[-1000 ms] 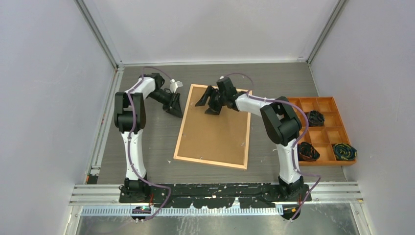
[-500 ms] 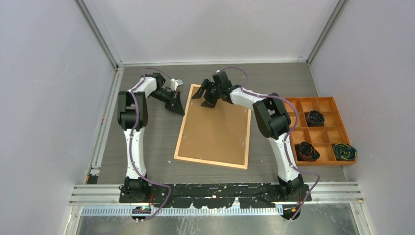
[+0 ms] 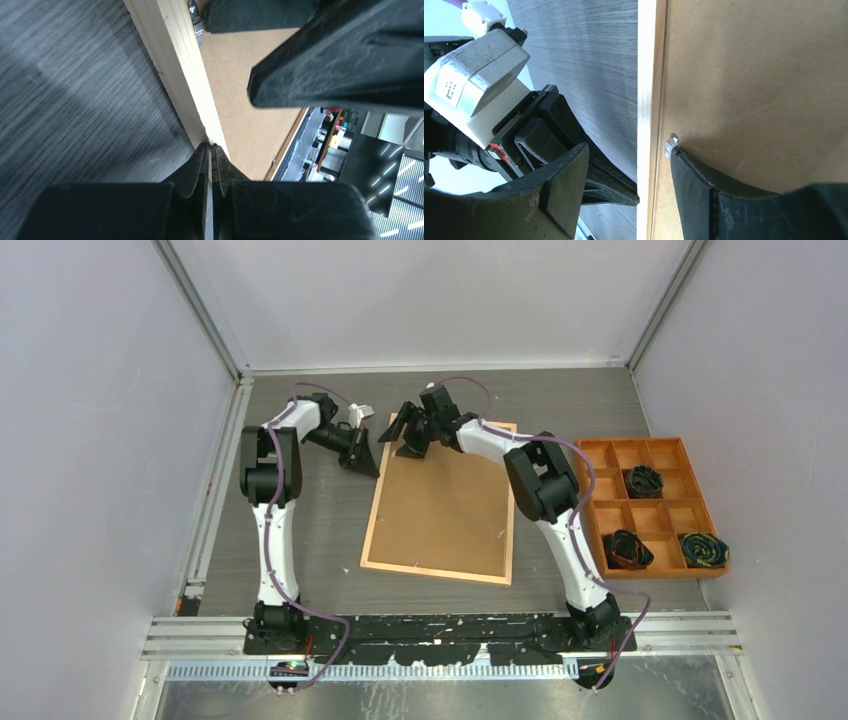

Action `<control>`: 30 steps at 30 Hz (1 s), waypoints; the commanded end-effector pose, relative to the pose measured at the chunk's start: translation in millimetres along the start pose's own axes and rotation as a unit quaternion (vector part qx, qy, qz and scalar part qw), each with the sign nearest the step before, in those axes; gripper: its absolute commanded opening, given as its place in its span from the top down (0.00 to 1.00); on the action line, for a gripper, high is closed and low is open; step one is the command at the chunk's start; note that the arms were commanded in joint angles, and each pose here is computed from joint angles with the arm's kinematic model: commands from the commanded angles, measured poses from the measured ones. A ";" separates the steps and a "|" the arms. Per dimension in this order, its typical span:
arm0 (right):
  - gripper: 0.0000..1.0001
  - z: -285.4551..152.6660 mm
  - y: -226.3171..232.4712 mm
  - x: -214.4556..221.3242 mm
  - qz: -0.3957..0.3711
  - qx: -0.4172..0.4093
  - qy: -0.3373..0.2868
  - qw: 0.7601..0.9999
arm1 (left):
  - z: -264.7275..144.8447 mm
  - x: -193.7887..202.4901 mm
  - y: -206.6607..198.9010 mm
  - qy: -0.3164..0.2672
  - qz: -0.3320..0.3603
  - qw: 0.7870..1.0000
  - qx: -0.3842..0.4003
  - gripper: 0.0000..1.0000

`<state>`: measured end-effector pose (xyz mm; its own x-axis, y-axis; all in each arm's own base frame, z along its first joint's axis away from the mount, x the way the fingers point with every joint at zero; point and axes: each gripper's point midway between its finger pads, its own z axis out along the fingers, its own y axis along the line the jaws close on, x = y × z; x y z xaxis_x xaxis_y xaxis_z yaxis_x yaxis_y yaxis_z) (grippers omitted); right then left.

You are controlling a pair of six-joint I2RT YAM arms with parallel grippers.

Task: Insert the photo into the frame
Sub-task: Install the photo frame at the center of the board.

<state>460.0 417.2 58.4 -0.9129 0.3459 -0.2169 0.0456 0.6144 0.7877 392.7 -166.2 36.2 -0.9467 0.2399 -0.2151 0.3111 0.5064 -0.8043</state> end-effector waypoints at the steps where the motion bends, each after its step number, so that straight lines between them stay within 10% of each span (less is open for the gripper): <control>1: 0.35 4.9 2.9 8.7 0.000 0.007 0.012 1.000 | 5.7 4.8 -0.7 0.009 0.016 1.000 -0.004 0.96; 30: 0.38 17.9 5.7 -2.4 0.036 0.016 -0.047 0.998 | 6.0 10.5 3.3 0.014 0.022 1.000 -0.013 0.97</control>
<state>461.7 425.5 56.4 -0.8962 0.4054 -0.1802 0.1216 0.6150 0.7791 391.5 -166.8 34.6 -0.9468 0.2343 -0.2205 0.3113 0.4933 -0.8123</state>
